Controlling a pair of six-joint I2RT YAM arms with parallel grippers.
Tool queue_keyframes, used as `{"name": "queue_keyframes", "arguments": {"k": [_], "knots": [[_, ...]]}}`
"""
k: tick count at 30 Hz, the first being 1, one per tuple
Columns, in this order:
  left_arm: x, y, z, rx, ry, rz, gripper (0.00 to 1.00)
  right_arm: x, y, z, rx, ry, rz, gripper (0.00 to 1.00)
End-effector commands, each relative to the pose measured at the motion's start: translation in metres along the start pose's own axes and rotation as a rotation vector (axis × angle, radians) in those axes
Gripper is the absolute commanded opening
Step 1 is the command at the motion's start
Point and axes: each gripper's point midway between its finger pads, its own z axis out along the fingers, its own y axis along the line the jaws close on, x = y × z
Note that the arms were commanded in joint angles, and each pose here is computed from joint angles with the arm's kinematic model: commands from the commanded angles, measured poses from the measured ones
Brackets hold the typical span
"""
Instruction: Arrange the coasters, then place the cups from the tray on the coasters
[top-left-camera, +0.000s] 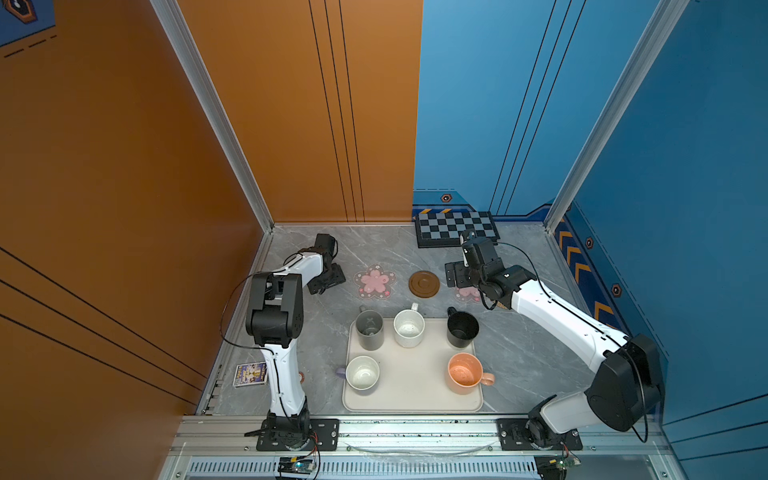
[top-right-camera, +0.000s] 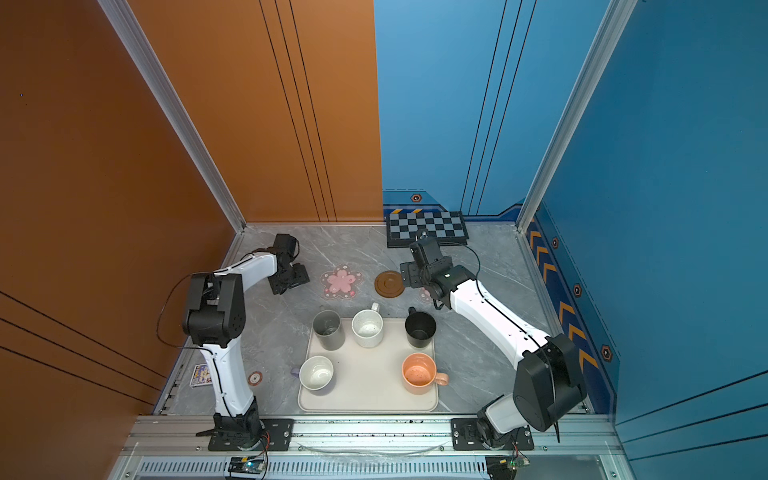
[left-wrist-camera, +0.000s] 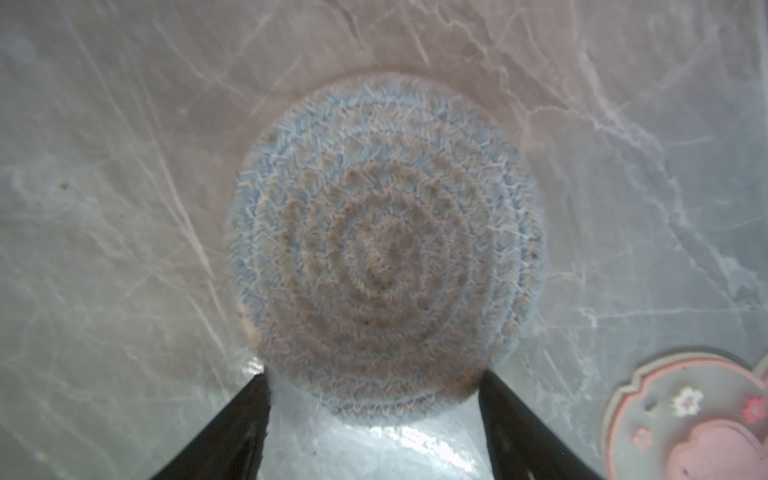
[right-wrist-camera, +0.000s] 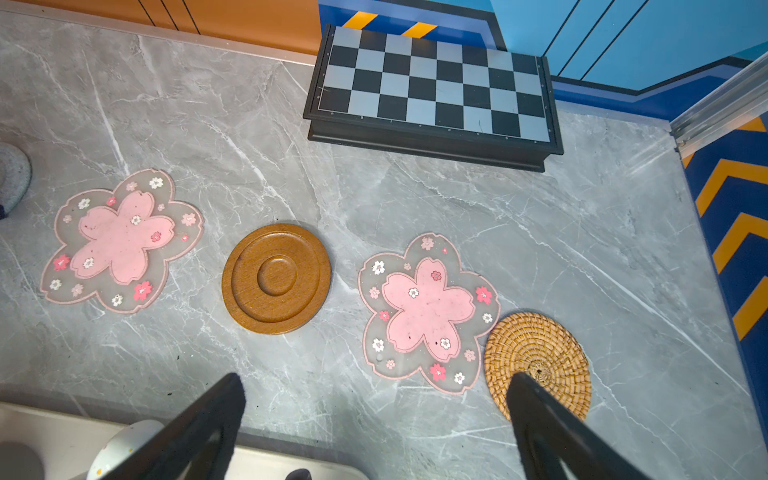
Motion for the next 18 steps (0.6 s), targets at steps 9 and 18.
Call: {"name": "queue_keyframes", "arguments": {"k": [9,18], "knots": [[-0.009,0.032,0.020,-0.025,0.057,-0.110,0.78,-0.002,0.009,0.006,0.029,0.033,-0.056,1.00],[-0.020,0.034,0.001,0.040,0.038,-0.087,0.79,-0.003,0.025,0.014,0.030,0.050,-0.096,1.00]]}}
